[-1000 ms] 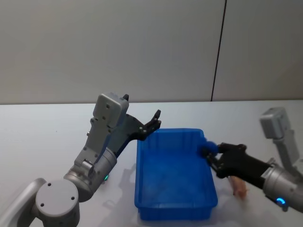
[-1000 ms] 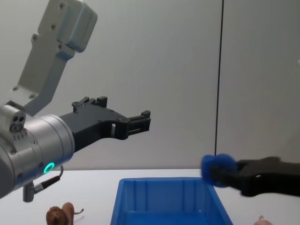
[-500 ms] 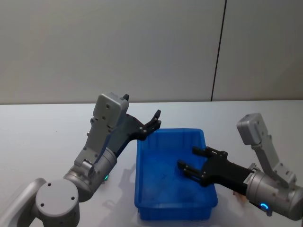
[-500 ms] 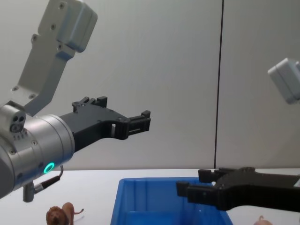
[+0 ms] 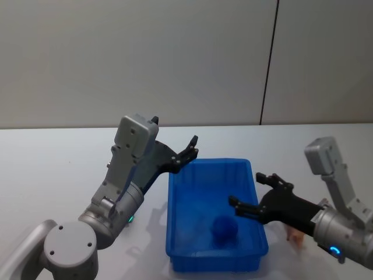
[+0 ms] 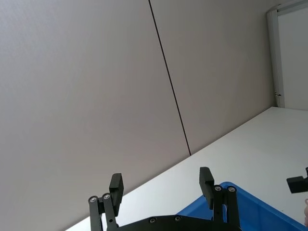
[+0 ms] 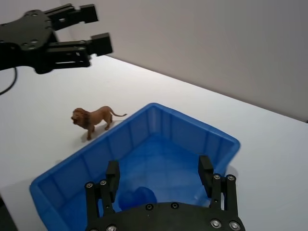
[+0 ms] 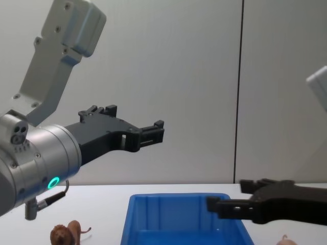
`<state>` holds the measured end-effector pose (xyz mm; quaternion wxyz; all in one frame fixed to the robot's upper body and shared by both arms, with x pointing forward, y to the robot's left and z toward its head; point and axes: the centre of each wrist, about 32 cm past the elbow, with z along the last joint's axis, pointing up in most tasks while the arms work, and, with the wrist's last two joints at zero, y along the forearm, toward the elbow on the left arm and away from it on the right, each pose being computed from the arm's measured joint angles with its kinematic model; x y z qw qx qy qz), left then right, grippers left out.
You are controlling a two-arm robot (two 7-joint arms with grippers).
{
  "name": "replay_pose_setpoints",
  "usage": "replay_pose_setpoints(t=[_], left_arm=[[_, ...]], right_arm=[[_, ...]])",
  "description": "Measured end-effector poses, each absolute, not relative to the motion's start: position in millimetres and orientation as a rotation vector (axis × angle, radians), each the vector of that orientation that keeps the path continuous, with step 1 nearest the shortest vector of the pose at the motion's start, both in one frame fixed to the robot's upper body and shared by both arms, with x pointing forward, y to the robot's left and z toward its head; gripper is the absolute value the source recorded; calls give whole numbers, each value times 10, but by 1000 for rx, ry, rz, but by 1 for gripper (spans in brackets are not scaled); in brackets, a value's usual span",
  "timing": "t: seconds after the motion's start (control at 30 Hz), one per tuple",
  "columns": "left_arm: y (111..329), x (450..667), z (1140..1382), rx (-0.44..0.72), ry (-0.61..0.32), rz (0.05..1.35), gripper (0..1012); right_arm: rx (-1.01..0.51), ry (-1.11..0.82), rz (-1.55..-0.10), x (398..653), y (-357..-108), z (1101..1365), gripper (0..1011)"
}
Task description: Pick up the two dolls from the table and place them into the box.
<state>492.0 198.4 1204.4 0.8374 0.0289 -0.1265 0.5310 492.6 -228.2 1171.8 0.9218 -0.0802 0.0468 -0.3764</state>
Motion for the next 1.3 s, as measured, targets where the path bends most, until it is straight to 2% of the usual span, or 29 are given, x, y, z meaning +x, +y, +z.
replay_pose_setpoints(t=[0.4, 0.8, 1.3], left_arm=[[1984, 4920, 12044, 61, -268, 1124, 1001], [1984, 4920, 12044, 61, -268, 1124, 1001], [1984, 4920, 12044, 61, -268, 1124, 1001]], right_arm=[[-186, 137, -896, 4824, -2546, 11659, 1001], [-272, 209, -993, 4668, -2780, 11530, 1001], [-374, 258, -1001, 4601, -2850, 11388, 1001]])
